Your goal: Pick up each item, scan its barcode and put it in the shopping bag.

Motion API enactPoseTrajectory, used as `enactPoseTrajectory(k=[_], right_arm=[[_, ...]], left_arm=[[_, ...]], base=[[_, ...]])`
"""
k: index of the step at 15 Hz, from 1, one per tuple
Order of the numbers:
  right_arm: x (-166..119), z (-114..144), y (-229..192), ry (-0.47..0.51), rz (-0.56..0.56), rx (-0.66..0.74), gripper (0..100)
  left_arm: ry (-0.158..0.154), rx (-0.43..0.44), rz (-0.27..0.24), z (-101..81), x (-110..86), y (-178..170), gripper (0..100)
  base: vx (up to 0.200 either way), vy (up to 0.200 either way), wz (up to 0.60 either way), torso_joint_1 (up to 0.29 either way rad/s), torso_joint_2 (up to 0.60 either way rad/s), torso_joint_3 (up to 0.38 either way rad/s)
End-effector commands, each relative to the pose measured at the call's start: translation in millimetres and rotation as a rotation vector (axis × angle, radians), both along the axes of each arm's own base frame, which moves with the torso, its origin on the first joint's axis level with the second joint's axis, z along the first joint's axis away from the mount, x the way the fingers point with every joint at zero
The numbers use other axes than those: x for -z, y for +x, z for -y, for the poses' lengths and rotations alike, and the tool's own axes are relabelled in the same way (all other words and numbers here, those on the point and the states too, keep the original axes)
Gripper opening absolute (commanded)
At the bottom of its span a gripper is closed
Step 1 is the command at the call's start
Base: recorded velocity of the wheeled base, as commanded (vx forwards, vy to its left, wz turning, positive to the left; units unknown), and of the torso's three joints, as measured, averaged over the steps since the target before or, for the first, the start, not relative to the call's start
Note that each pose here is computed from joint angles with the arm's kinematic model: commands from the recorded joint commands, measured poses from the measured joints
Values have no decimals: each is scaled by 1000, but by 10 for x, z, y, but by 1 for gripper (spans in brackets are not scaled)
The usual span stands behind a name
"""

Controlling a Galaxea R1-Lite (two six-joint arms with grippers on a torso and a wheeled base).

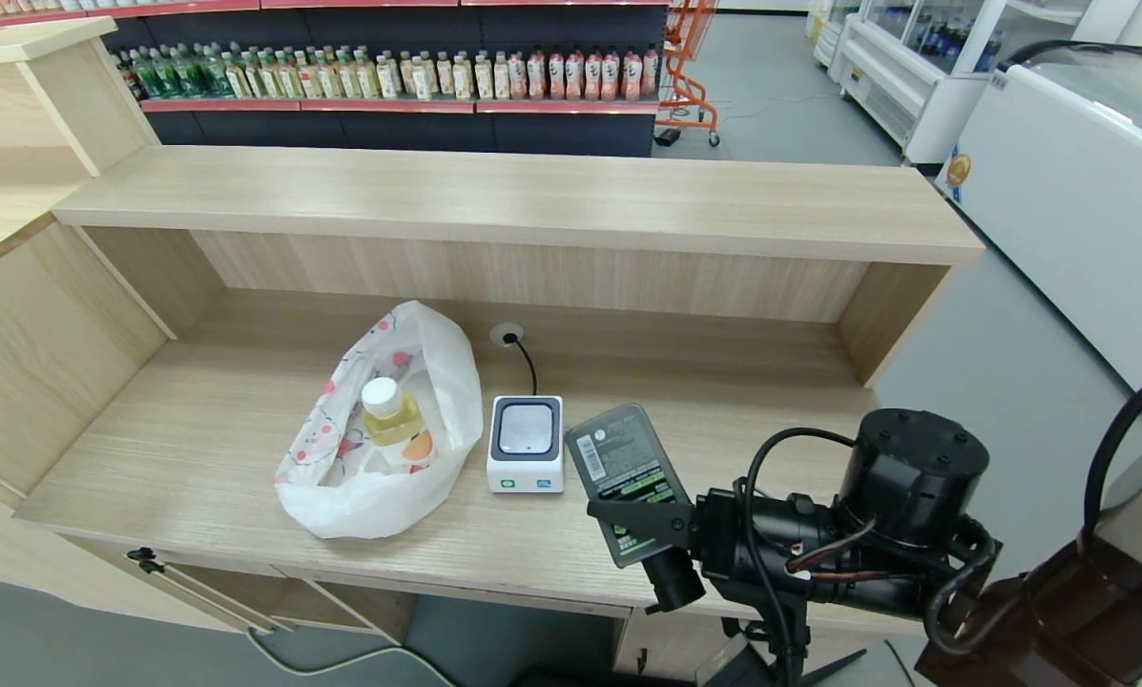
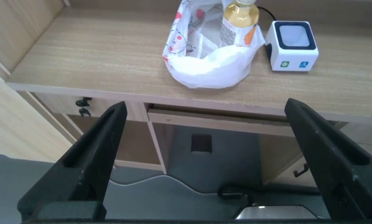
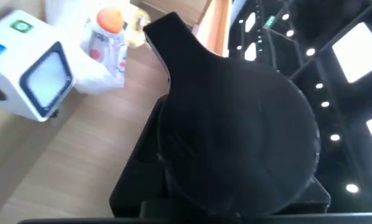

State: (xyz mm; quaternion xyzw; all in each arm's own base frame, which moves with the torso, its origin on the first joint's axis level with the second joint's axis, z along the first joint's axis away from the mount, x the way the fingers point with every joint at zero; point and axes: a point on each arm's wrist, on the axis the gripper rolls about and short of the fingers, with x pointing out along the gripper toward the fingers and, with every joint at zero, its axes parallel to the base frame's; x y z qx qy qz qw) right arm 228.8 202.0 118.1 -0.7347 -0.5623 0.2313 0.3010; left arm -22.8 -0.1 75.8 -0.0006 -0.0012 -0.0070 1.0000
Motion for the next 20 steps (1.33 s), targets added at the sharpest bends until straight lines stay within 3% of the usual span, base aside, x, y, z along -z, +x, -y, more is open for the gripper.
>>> enactPoseTrajectory(k=[1,11,20], right_arm=[[-23,-43,-30,9,17,-26,0],[140,-153,-47,-30,-1,-54,0],[227,-486,44,-8,-9,-109,0]], left_arm=[[0,0,-1,0,-1,1,100],[0,0,-1,0,-1,1,100],[0,0,-1,0,-1,1,100]], base=[[0,0,0,0,0,0],[0,0,0,0,0,0],[0,0,0,0,0,0]])
